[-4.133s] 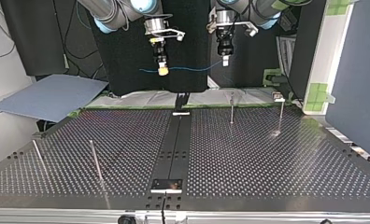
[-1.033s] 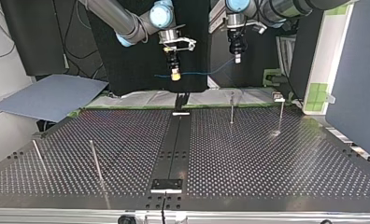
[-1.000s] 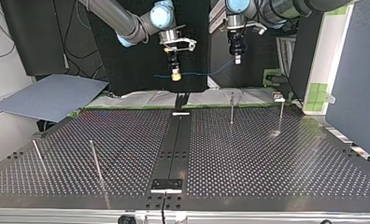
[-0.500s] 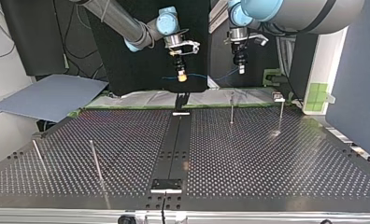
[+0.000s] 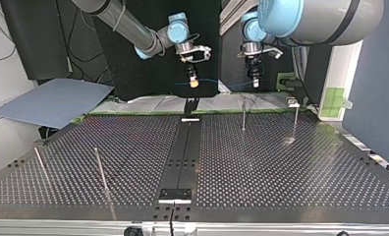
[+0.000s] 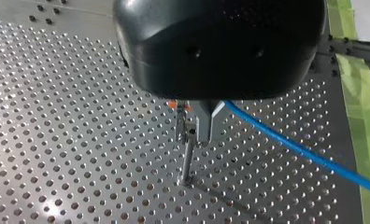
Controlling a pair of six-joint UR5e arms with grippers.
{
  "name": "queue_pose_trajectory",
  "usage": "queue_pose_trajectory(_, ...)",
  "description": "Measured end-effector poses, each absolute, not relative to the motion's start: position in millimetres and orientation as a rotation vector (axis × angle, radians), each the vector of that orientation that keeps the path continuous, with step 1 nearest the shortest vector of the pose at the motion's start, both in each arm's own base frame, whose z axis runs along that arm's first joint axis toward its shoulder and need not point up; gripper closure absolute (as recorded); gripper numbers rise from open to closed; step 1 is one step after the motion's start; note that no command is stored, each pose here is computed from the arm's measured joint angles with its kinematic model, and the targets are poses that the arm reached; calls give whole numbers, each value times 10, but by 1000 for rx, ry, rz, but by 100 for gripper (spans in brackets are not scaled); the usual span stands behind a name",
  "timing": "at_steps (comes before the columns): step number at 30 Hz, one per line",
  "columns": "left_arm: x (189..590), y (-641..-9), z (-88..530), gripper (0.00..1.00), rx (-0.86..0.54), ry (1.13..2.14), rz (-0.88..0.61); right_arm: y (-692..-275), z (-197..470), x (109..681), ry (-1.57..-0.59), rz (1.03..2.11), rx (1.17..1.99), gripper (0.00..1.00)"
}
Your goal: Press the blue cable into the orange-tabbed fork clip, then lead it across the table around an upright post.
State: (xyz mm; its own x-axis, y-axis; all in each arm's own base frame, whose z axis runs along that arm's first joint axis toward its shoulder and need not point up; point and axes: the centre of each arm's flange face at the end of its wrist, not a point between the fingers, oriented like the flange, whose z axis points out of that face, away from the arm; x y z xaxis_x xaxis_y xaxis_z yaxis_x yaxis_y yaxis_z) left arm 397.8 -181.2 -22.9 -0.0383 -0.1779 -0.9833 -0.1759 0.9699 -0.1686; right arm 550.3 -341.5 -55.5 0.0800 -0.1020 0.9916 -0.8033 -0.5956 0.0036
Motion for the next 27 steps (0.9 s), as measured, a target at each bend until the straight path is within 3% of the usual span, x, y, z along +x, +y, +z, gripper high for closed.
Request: queue_pose_trajectory(27,4449,-1662,-163,100,-265,1600,-41,-3974,-353,5515,-932,1518,1779,100)
